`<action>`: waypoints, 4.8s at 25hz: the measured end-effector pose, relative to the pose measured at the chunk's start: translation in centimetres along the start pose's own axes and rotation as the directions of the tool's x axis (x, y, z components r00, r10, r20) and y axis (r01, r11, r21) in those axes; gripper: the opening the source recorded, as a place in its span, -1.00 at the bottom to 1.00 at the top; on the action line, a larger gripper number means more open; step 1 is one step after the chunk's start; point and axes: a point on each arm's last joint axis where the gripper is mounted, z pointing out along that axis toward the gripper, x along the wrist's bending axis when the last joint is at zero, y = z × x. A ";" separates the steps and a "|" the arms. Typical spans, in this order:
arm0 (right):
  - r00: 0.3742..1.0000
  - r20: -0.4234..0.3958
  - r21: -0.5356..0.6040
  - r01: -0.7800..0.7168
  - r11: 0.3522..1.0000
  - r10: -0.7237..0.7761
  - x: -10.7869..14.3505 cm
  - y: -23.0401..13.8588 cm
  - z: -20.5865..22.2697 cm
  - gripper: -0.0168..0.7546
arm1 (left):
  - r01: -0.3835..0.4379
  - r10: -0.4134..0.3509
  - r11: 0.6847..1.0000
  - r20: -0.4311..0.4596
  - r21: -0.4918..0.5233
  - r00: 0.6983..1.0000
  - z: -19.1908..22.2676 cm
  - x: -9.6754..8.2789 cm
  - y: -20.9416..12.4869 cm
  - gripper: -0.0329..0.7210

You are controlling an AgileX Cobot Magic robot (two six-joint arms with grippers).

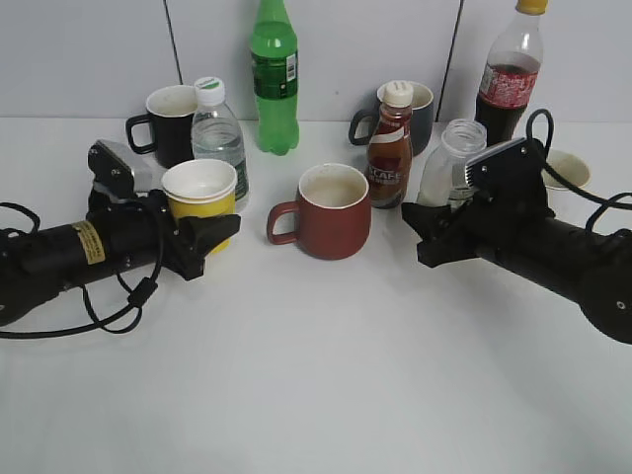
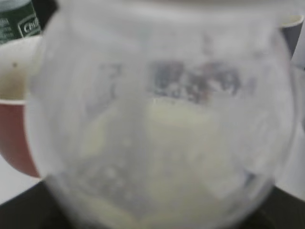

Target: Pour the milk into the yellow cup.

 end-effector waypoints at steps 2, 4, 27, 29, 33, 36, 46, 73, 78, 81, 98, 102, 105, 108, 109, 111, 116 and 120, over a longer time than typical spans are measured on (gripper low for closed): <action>1.000 -0.002 0.011 -0.006 1.000 0.006 0.0 -0.6 0.2 0.18 | -0.001 0.001 1.000 0.005 0.002 1.000 0.6 0.3 -0.4 0.11; 1.000 0.001 0.018 -0.013 1.000 0.013 0.0 -1.0 0.3 0.18 | -0.003 0.003 1.000 0.010 0.003 1.000 1.0 0.6 -0.7 0.11; 1.000 0.006 0.035 0.009 0.999 -0.009 -0.1 -2.5 1.1 0.18 | 0.019 -0.019 0.997 0.010 0.076 1.000 1.9 1.1 -3.2 0.60; 1.000 0.012 0.036 0.006 0.999 -0.006 -0.1 -2.5 1.1 0.18 | 0.014 -0.014 0.998 0.003 0.067 1.000 1.4 0.8 -2.4 0.63; 1.000 0.019 0.060 -0.006 0.998 0.005 -0.1 -3.6 1.4 0.18 | 0.025 -0.025 0.997 -0.003 0.079 1.000 0.4 0.2 -2.2 0.65; 1.000 0.019 0.061 -0.007 0.998 0.005 -0.1 -3.8 1.4 0.18 | 0.050 -0.048 0.994 -0.019 0.100 0.999 -0.3 -0.2 -2.5 0.65; 0.997 0.076 0.107 -0.032 0.994 0.024 -0.7 -3.8 1.5 0.46 | 0.082 -0.063 0.977 -0.099 0.198 0.993 -2.6 -1.0 -2.2 0.65; 0.979 0.204 0.557 -0.133 0.820 0.020 2.7 7.7 -8.5 0.42 | 0.397 -0.180 0.864 -0.547 0.310 0.818 -13.6 -7.5 9.9 0.59; 0.991 0.124 0.627 -0.117 0.770 0.049 4.7 9.7 -12.4 0.40 | 0.439 -0.161 0.839 -0.624 0.322 0.765 -18.7 -9.7 13.1 0.42; 0.989 0.100 0.673 -0.148 0.725 0.109 5.4 10.6 -15.3 0.40 | 0.465 -0.198 0.844 -0.652 0.266 0.732 -23.5 -11.4 15.2 0.38; 0.997 -0.074 0.404 0.006 0.915 0.026 6.7 10.0 -33.2 0.39 | 0.270 -0.125 0.922 -0.448 0.277 0.885 -35.2 -17.6 10.9 0.36; 0.997 -0.078 0.301 0.014 0.953 0.010 6.8 8.8 -34.6 0.39 | 0.216 -0.097 0.948 -0.435 0.233 0.895 -36.0 -17.9 10.6 0.35; 0.997 -0.076 0.269 0.015 0.963 0.005 6.8 8.8 -35.0 0.39 | 0.201 -0.095 0.957 -0.431 0.208 0.898 -36.0 -17.8 10.7 0.35; 0.997 -0.076 0.262 0.016 0.965 0.004 6.8 8.9 -35.0 0.39 | 0.192 -0.095 0.963 -0.426 0.191 0.900 -35.8 -17.8 10.8 0.34; 0.997 -0.076 0.261 0.016 0.965 0.004 6.8 8.9 -35.0 0.39 | 0.186 -0.094 0.966 -0.423 0.181 0.901 -35.8 -17.8 10.9 0.34; 0.997 -0.076 0.261 0.016 0.965 0.004 6.8 8.9 -35.0 0.39 | 0.177 -0.093 0.971 -0.422 0.163 0.902 -35.6 -17.7 11.0 0.34; 0.997 -0.075 0.260 0.015 0.966 0.004 6.8 8.9 -35.0 0.39 | 0.161 -0.088 0.977 -0.418 0.143 0.904 -34.9 -17.5 10.8 0.34; 0.997 -0.075 0.260 0.015 0.966 0.004 6.8 8.9 -35.0 0.39 | 0.159 -0.088 0.977 -0.418 0.139 0.904 -34.9 -17.5 10.8 0.34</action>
